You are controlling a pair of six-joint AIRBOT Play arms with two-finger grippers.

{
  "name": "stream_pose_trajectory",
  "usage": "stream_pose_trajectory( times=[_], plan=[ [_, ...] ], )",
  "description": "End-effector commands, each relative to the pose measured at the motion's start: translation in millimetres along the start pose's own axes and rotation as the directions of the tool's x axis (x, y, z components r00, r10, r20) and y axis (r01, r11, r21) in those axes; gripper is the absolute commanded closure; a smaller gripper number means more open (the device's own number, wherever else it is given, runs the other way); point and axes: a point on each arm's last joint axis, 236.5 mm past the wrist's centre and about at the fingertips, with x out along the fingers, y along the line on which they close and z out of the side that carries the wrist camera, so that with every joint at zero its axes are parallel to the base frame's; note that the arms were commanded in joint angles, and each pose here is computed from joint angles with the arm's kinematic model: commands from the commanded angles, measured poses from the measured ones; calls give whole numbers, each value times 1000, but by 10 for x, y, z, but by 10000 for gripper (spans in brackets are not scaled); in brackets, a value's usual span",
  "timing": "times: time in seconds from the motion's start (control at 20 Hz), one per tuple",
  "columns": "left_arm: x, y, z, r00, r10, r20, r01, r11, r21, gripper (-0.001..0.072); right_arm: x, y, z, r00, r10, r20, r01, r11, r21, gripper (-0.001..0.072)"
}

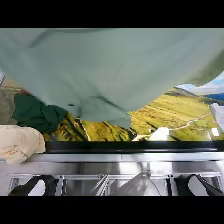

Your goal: Fold the shirts.

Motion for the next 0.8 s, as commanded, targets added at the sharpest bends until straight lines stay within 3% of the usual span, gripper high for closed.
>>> stream_pose_trajectory(
  times=[0.0,0.15,0.25,0.4,0.75],
  plan=[
    [-669,-357,637,961,44,272,-93,981,169,680,50,481,-17,1000,30,-7,-30,993,-112,696],
    [-784,-382,789,939,54,339,-143,960,241,680,70,301,-219,994,-70,-86,56,987,-148,696],
    [-365,-173,488,979,33,202,-76,975,210,680,81,-125,-535,959,-203,-195,176,973,-146,696],
    [617,104,-214,993,-104,-50,108,992,67,680,63,-821,-1064,875,-368,-314,335,929,-154,697],
    [2738,445,-2058,916,-236,-324,196,969,-151,680,-471,-2891,-2218,616,-659,-431,705,706,-72,697]
  ],
)
